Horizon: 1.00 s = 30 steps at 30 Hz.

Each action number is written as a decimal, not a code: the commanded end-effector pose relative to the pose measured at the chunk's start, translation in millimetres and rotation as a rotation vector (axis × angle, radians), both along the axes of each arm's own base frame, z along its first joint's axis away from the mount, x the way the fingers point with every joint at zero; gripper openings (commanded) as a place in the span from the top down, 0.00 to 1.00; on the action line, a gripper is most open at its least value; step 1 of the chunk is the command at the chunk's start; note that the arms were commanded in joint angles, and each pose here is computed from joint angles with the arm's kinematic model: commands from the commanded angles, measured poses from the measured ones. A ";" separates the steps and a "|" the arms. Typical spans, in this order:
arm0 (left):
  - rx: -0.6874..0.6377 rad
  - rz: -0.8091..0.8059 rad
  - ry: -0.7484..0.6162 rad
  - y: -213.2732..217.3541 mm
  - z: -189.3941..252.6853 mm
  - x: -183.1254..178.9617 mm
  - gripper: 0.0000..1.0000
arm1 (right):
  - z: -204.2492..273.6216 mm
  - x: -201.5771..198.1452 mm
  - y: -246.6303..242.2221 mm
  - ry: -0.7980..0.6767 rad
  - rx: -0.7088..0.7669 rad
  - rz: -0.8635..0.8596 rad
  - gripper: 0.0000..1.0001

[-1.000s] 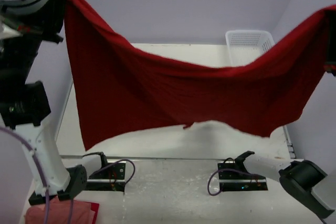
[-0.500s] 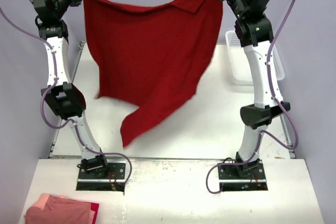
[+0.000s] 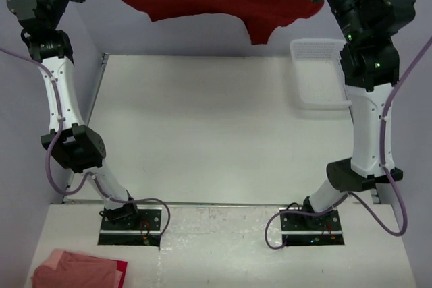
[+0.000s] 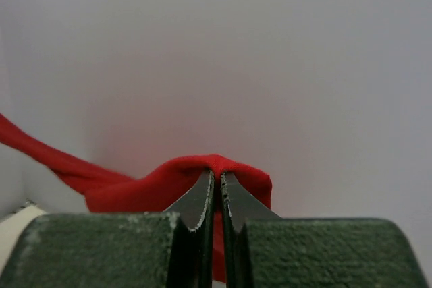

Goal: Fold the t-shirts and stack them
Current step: Flatten out the tshirt

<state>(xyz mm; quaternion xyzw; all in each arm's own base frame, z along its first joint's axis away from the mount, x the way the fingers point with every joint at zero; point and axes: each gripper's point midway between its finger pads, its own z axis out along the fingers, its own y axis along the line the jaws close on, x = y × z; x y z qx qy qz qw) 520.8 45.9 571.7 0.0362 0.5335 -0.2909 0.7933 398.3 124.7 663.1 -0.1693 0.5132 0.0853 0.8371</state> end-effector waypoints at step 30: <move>-0.142 0.456 1.392 -28.7 -444.2 -248.1 1.00 | -491.5 -198.1 14.1 1.387 0.330 -0.132 1.00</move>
